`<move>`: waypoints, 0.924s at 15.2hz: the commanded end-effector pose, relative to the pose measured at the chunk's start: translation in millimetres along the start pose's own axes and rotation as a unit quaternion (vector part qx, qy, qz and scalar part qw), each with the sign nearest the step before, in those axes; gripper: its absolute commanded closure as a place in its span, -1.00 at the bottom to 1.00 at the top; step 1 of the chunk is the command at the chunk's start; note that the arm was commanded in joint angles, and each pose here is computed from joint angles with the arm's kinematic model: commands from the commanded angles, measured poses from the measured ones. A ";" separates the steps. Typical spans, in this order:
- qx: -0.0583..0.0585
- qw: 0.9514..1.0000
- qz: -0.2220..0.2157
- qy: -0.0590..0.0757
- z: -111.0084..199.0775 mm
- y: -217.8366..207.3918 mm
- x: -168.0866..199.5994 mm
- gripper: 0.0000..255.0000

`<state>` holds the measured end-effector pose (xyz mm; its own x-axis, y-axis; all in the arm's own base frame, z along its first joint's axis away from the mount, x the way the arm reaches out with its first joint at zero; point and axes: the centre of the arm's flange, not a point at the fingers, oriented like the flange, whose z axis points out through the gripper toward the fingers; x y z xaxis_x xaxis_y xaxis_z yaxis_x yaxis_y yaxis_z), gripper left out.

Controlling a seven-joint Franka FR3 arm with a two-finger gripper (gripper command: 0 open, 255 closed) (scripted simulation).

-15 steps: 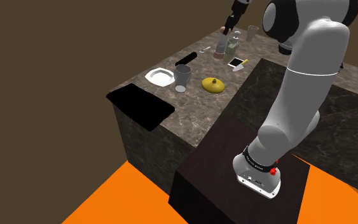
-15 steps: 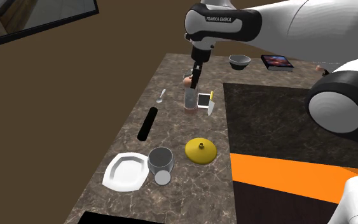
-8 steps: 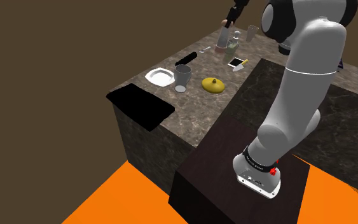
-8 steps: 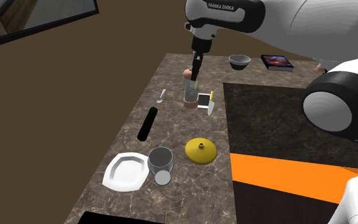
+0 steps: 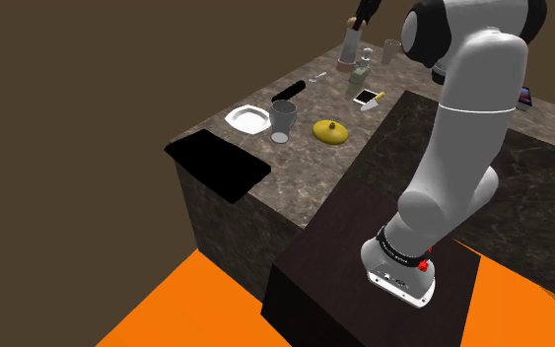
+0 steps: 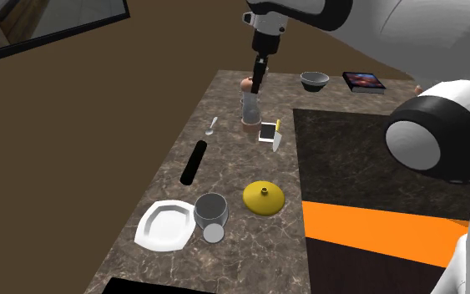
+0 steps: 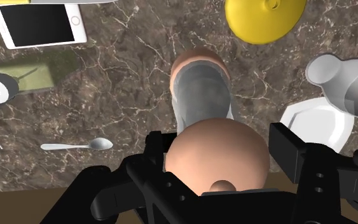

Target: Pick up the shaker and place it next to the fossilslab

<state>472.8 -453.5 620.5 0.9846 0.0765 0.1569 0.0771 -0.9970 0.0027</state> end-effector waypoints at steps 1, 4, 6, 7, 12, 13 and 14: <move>0.000 1.000 0.000 0.000 -10.3 -0.6 1.0 1.00; 0.000 1.000 0.000 0.000 -26.0 -0.6 3.5 1.00; 0.000 1.000 0.000 0.000 -34.0 -0.6 4.8 1.00; 0.000 1.000 0.000 0.000 -34.4 -13.6 2.7 1.00; 0.000 1.000 0.000 0.000 -36.6 -78.7 -7.8 1.00; 0.000 1.000 0.000 0.000 -37.0 -91.8 -9.9 1.00; 0.000 1.000 0.000 0.000 -37.4 -104.8 -12.0 1.00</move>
<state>448.8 -367.0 657.0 0.9847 0.0752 0.1570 0.0760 -0.9971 0.0007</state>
